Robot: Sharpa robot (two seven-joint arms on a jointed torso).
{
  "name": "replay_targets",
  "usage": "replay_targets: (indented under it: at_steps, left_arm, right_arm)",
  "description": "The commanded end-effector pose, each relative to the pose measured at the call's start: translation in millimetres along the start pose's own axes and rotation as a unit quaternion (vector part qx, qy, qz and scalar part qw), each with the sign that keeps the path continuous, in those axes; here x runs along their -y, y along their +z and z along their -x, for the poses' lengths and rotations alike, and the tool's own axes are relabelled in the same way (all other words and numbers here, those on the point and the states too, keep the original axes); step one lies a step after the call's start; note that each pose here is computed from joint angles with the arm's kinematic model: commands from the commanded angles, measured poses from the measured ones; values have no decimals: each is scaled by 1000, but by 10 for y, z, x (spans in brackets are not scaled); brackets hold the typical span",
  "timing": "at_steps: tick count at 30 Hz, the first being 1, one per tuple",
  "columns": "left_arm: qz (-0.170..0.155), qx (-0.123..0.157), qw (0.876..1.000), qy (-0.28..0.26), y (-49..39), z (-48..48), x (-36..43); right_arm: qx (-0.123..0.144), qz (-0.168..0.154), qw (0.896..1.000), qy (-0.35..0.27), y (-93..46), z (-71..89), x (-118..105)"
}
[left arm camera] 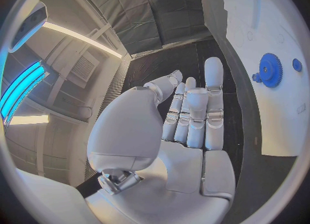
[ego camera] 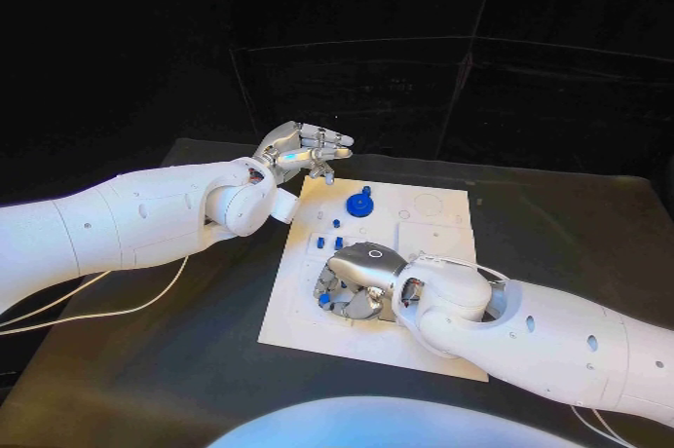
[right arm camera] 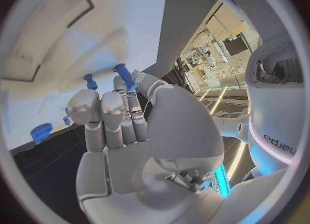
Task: Assemble the parts on the task board
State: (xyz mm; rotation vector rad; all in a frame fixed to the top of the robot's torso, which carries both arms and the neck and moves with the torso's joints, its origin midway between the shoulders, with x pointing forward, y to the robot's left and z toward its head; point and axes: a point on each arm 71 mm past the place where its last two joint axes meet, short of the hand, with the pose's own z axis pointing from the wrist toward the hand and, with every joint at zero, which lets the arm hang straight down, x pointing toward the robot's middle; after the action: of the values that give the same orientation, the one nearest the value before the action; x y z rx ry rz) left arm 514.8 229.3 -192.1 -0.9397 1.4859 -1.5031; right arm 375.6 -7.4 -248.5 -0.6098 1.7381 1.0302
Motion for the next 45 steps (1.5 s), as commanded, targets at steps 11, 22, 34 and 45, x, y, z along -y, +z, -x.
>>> replay_targets:
  at_steps: [11, 22, 34, 45]
  left_arm:
    - [-2, -5, 1000, -4, 5, -7, 14]
    - [-1, -6, 1000, -4, 1, -4, 13]
    - [0, -4, 1000, -3, -8, 25, 9]
    - [2, -2, 1000, -3, -37, 48, 9]
  right_arm:
    - [17, -8, 1000, -9, 3, 7, 17]
    - [67, 9, 998, -7, -47, 82, -6]
    - [126, -48, 987, 82, -700, 320, 308]
    - [95, -286, 933, 199, -1571, 380, 1000]
